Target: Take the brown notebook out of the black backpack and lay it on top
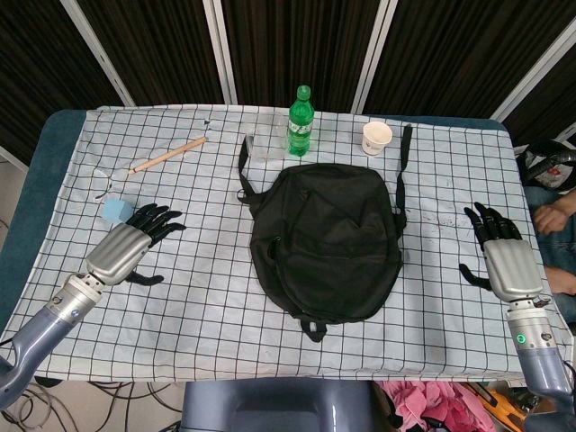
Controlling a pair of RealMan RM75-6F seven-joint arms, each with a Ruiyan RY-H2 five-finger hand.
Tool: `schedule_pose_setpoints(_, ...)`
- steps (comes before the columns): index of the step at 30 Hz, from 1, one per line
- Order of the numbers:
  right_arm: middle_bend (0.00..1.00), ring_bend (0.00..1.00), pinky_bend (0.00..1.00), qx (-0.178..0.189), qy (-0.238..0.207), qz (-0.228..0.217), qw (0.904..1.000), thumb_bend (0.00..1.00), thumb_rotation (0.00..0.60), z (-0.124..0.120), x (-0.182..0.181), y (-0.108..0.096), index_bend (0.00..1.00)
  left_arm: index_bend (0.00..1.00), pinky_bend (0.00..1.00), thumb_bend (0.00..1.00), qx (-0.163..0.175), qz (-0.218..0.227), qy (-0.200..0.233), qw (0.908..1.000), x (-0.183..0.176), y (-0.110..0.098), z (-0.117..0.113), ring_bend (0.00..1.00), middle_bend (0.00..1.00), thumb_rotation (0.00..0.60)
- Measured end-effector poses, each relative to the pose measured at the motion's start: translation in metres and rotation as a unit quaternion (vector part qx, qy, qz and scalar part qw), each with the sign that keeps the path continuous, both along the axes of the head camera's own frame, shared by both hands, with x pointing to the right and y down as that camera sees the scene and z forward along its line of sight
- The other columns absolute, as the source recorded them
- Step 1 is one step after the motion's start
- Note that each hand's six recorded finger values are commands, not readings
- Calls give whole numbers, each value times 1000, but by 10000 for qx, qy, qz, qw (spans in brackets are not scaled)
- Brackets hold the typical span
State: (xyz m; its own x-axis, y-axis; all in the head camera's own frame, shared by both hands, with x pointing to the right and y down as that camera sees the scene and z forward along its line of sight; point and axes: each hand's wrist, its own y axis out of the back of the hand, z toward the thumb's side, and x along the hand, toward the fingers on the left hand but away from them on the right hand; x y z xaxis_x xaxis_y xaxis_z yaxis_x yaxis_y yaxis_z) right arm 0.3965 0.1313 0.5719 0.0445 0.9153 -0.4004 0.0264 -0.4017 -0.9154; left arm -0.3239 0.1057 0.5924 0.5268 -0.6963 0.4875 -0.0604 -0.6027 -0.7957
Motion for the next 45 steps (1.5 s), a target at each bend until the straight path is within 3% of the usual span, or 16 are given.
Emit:
schedule_pose_setpoints(11, 1, 48, 121, -6, -89, -67, 9999, 233, 600, -3, -6, 3, 25, 178, 0, 10, -34, 42, -40, 10000, 0, 5, 5, 0, 93, 600)
schedule_pose_setpoints(21, 1, 48, 121, -97, -69, -247, 9996, 234, 600, 0, -11, 13, 27, 177, 0, 10, -27, -211, -34, 9998, -22, 8, 8, 0, 93, 600)
schedule_pose_setpoints(26, 1, 48, 121, -136, -145, -426, 9989, 233, 600, 0, -20, 18, 27, 178, 0, 10, 71, -188, 48, 9998, -23, 10, 1, 0, 93, 600)
schedule_pose_setpoints(37, 1, 47, 121, -989, -619, -738, 9904, 214, 600, 22, -53, 83, 30, 177, 0, 10, 732, -561, 193, 9956, -52, 16, -34, 0, 93, 600)
schedule_pose_setpoints(45, 1, 47, 121, -1215, -1171, -759, 9827, 203, 600, 41, -92, 120, 37, 177, 0, 10, 755, -666, -108, 9949, -77, 34, -35, 0, 93, 600)
